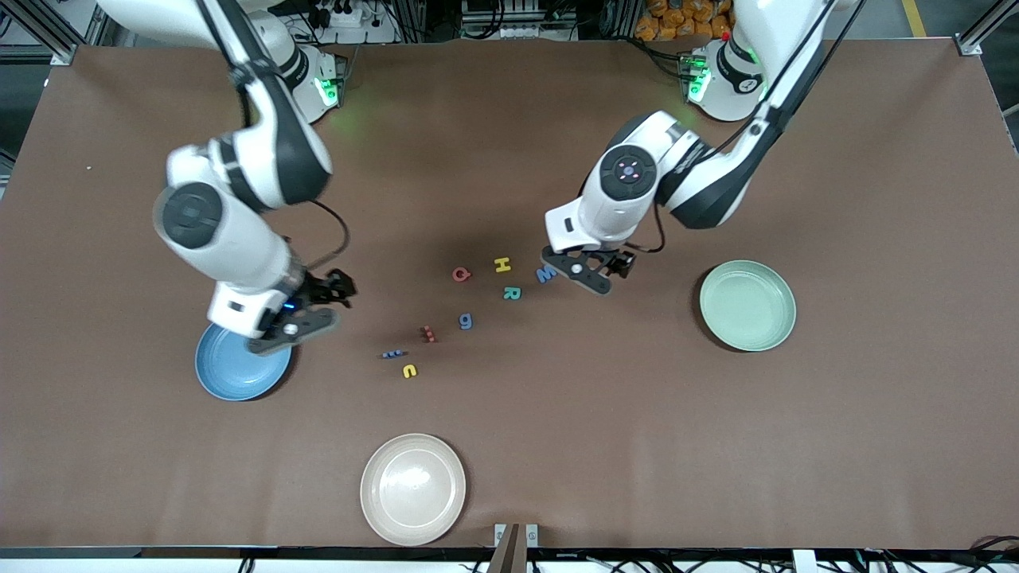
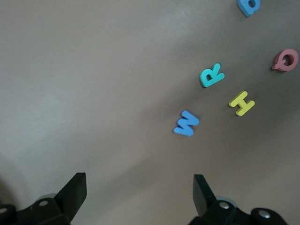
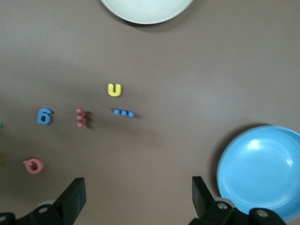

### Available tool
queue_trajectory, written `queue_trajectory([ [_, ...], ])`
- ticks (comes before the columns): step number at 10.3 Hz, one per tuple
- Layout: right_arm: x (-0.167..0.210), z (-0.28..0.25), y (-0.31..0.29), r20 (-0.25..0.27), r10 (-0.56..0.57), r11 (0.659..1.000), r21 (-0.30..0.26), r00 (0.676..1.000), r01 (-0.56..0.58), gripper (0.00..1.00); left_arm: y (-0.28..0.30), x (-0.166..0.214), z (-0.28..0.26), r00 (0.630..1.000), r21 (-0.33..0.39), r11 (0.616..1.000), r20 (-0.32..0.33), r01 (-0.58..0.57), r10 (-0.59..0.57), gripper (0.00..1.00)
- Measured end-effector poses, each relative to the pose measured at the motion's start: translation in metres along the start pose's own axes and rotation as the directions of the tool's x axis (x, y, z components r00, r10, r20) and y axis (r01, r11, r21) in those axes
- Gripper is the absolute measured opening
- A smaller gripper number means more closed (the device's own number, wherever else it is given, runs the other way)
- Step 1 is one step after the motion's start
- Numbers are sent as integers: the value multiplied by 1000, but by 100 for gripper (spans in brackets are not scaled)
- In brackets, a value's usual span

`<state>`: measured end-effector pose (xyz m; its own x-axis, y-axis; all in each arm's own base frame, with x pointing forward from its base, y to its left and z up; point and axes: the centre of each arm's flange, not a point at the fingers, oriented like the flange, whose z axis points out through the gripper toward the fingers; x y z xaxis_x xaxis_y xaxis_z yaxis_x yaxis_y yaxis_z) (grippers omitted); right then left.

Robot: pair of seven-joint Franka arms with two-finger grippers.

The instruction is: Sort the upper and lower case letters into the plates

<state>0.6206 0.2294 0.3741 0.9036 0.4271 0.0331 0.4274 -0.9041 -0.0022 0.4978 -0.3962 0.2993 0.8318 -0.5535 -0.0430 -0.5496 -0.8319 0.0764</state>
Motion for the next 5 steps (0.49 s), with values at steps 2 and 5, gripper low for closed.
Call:
queue_trajectory([
  [2,8,35,-11,-3,-103,995,-4,995,103,100,12,2,28,1000,-10,999,-7,-31,31,100],
  [5,15,78,-20,-12,-294,956,-13,956,294,100,43,1,64,999,25,999,-24,-41,41,100],
])
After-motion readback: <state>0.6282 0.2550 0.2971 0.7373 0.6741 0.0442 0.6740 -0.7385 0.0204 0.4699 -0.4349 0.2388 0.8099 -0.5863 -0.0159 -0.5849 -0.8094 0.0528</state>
